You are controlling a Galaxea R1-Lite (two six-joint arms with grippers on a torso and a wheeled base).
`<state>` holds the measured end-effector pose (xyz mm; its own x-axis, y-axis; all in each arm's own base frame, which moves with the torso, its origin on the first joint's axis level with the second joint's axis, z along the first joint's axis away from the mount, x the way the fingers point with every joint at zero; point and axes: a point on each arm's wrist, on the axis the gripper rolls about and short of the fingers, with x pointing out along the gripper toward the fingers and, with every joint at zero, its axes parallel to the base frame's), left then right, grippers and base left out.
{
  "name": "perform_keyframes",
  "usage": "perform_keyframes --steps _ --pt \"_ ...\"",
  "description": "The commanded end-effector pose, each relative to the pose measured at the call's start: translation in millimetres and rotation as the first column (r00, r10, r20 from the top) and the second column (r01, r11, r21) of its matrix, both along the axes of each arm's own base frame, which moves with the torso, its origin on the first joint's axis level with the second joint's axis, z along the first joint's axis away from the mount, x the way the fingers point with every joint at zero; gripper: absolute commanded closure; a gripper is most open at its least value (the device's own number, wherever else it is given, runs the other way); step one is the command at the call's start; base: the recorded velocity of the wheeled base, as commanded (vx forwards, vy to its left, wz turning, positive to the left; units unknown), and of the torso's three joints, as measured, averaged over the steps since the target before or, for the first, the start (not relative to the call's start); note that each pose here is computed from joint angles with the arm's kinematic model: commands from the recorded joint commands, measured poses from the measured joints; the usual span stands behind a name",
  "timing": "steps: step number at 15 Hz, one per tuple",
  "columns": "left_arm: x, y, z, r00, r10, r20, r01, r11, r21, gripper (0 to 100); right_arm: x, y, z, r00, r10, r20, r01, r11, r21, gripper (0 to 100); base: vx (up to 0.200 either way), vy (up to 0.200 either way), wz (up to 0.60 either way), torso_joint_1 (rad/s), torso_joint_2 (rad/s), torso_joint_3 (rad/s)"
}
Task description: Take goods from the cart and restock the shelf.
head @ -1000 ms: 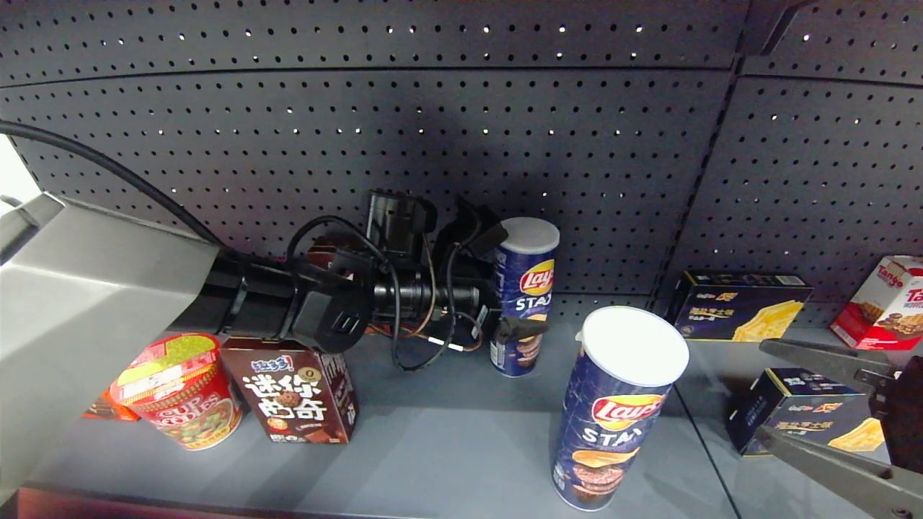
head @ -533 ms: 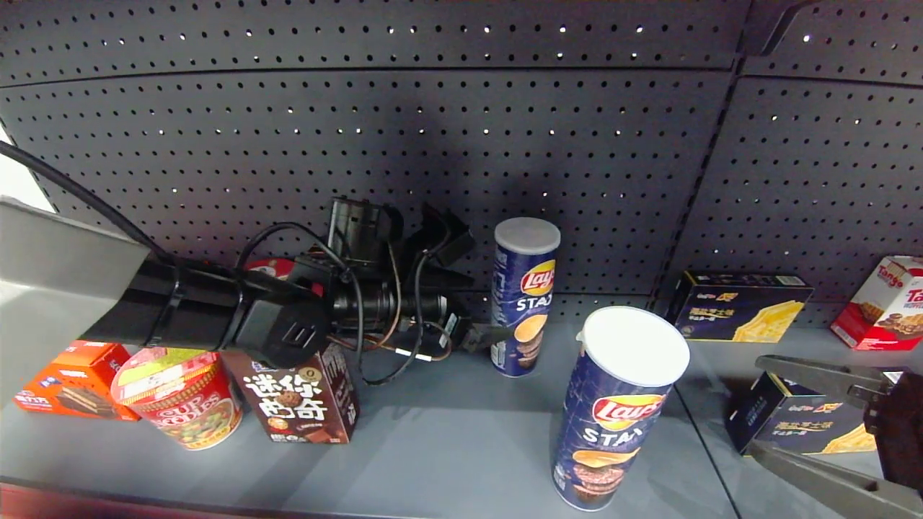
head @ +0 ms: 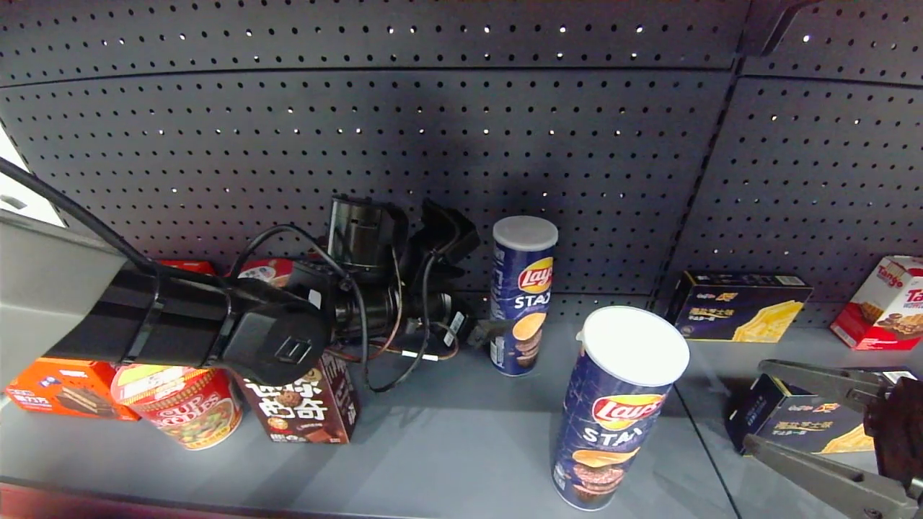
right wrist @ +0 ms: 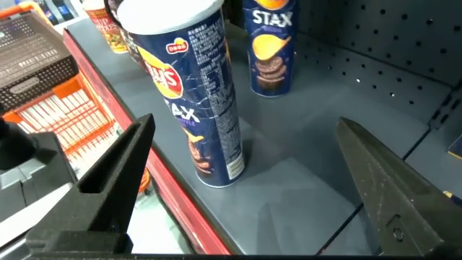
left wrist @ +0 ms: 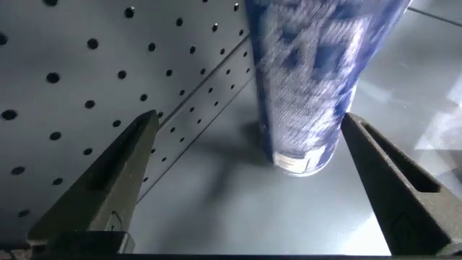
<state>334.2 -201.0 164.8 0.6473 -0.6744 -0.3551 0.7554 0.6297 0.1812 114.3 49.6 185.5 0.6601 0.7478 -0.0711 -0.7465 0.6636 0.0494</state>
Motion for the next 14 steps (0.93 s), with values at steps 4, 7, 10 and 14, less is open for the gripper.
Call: perform_keyframes --steps 4,7,10,14 --pt "-1.2 -1.5 -3.0 1.0 0.007 -0.004 -0.007 1.0 0.009 0 -1.4 -0.8 -5.4 1.0 -0.003 -0.018 0.002 1.0 -0.006 0 0.0 0.0 0.0 0.0 0.0 0.0" --pt "-1.1 -0.1 -5.0 0.999 0.039 -0.002 -0.039 0.999 0.019 0 -3.2 -1.4 -9.5 1.0 -0.001 -0.029 0.001 1.0 -0.01 0 0.0 0.0 0.0 0.0 0.0 0.0" --pt "-2.0 0.8 -6.7 0.999 0.05 -0.006 -0.05 0.998 0.025 0 -4.0 -1.7 -10.4 1.0 -0.001 -0.031 0.001 1.0 -0.01 0 0.0 0.0 0.0 0.0 0.0 0.0" --pt "-1.1 2.3 -6.5 0.998 0.056 0.002 -0.056 0.998 0.015 0 -4.4 -1.8 -10.6 1.0 -0.003 -0.031 0.002 1.0 -0.01 0 0.0 0.0 0.0 0.0 0.0 0.0"
